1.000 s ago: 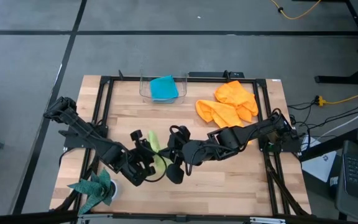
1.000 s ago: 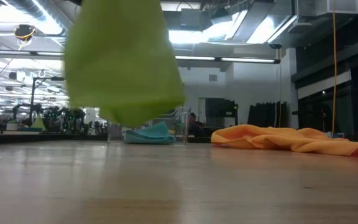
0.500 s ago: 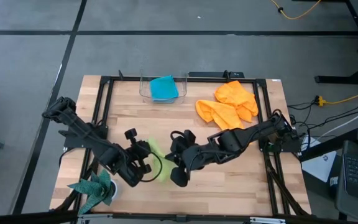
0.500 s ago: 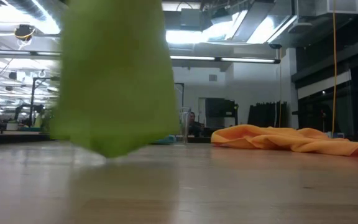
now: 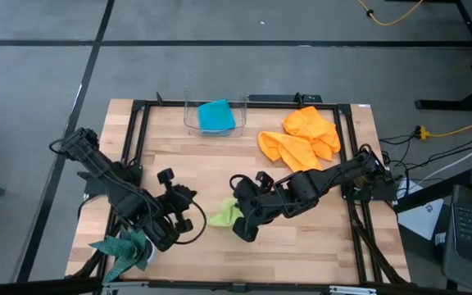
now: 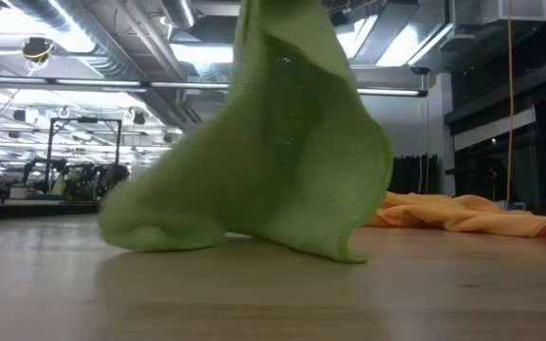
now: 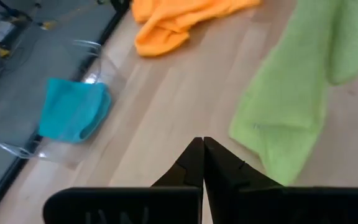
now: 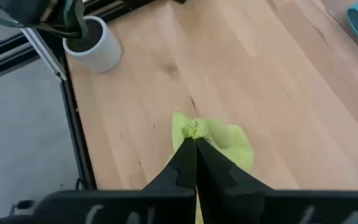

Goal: Fold microfiber towels
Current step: Fold the green microfiber cloth

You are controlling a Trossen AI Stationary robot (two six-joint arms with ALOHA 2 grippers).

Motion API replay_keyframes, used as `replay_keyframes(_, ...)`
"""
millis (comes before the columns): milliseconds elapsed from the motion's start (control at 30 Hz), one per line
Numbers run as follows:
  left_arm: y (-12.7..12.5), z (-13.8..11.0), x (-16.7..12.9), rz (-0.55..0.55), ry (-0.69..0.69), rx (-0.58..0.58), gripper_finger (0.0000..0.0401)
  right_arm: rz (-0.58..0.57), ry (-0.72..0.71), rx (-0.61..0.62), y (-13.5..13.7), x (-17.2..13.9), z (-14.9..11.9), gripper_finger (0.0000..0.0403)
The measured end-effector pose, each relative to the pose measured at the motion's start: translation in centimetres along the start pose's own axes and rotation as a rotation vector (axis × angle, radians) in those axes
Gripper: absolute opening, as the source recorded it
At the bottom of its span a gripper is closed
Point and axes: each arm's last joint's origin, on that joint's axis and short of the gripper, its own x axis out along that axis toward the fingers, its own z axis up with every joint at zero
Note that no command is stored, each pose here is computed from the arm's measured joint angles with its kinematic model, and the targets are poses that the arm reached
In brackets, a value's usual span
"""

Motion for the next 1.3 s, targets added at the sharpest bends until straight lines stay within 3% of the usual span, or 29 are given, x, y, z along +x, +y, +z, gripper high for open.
replay_keyframes(200, -1.0, 1.2, 0.0, -0.148, 0.025, -0.096, 0.0001, 0.006, -0.003, -0.003, 0.2, -0.1, -0.1, 0.0)
replay_keyframes(400, -2.2, 2.9, 0.2, -0.278, -0.063, -0.156, 0.0033, 0.016, -0.038, 0.01, 0.4, -0.1, 0.2, 0.0)
replay_keyframes(633, -2.2, 4.4, 1.5, -0.286, -0.108, -0.246, 0.0115, 0.031, -0.055, 0.02, 0.5, -0.1, 0.3, 0.0)
replay_keyframes(767, -3.3, 5.2, 2.8, -0.293, -0.162, -0.195, 0.0142, 0.04, -0.066, 0.024, 0.6, -0.1, 0.4, 0.0)
replay_keyframes(933, -4.1, 5.8, 4.1, -0.284, -0.203, -0.141, 0.015, 0.041, -0.064, 0.024, 0.7, -0.1, 0.4, 0.0)
replay_keyframes(1300, -3.5, 5.1, 4.8, -0.224, -0.132, -0.118, 0.0145, 0.017, -0.05, -0.03, 1.7, -0.8, -1.3, 0.0)
